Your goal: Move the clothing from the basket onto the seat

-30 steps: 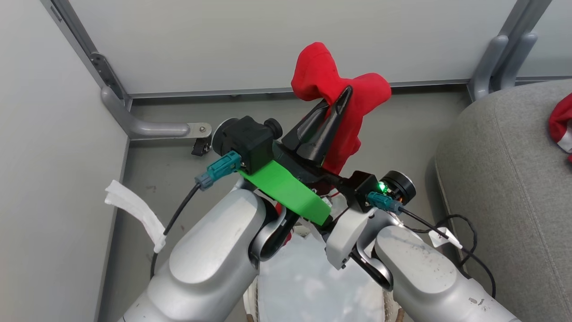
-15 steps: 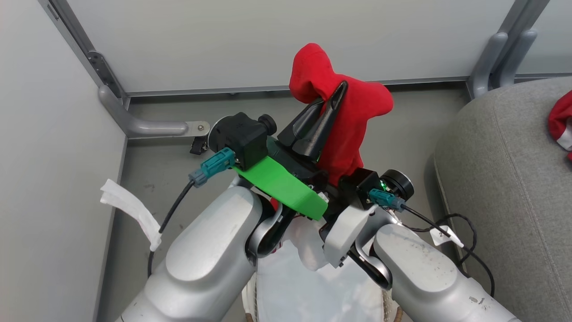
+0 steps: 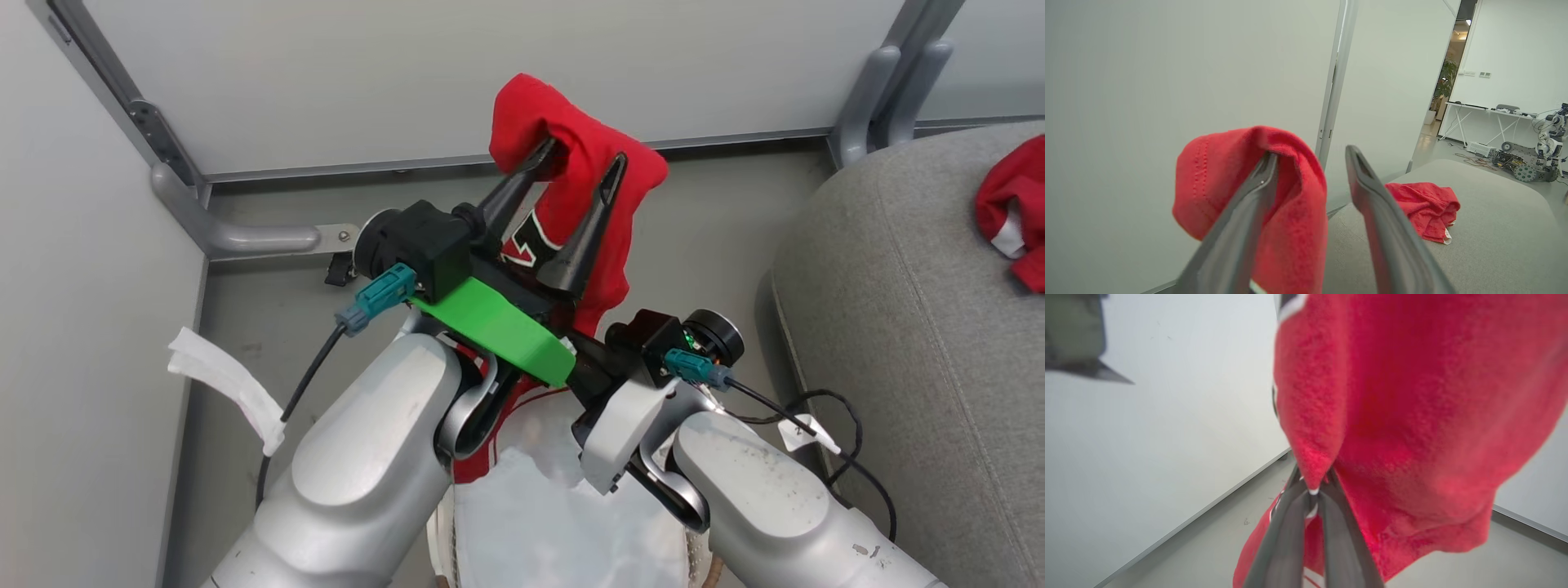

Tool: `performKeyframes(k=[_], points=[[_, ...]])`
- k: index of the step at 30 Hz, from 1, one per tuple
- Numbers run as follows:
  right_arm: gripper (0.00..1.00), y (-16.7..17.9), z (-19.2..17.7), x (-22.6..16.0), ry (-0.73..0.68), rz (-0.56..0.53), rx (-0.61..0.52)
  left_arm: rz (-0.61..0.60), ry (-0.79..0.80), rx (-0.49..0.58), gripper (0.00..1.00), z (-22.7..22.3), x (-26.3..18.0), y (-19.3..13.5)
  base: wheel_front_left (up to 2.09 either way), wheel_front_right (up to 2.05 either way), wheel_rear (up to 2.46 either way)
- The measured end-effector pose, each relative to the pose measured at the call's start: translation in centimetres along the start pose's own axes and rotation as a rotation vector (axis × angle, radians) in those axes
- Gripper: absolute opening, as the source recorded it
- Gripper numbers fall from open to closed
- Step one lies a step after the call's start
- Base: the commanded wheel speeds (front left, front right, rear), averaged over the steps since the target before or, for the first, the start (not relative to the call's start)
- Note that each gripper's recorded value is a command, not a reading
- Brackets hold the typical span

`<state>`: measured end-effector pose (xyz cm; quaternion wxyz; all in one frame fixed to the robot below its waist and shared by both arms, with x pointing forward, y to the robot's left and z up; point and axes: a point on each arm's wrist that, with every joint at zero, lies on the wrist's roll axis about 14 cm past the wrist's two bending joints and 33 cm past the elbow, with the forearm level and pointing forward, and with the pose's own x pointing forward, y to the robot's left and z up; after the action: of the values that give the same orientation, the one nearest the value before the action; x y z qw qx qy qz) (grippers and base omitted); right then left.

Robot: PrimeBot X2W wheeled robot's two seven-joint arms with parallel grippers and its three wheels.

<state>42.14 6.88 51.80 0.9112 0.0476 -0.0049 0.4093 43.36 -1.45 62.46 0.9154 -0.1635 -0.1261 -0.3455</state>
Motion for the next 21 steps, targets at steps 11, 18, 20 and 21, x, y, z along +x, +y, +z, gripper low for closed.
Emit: performKeyframes(k=[11, 18, 20, 21], points=[[0.0, -2.4, 1.6, -3.1, -0.068, -0.107, 0.045, 0.05, 0.096, 0.055, 1.0, -4.1, 0.1, 3.3, 0.0, 0.0, 0.0], [0.0, -5.3, 1.7, -7.5, -0.1, -0.269, 0.091, -0.009, 0.177, 0.047, 1.0, -8.4, 0.2, 2.2, 0.0, 0.0, 0.0], [0.0, -6.2, 1.6, -9.1, -0.104, -0.324, 0.098, -0.031, 0.202, 0.035, 1.0, -9.7, 0.2, 1.6, 0.0, 0.0, 0.0], [0.0, -6.7, 1.7, -9.8, -0.109, -0.349, 0.101, -0.039, 0.208, 0.028, 1.0, -10.2, 0.2, 1.3, 0.0, 0.0, 0.0]])
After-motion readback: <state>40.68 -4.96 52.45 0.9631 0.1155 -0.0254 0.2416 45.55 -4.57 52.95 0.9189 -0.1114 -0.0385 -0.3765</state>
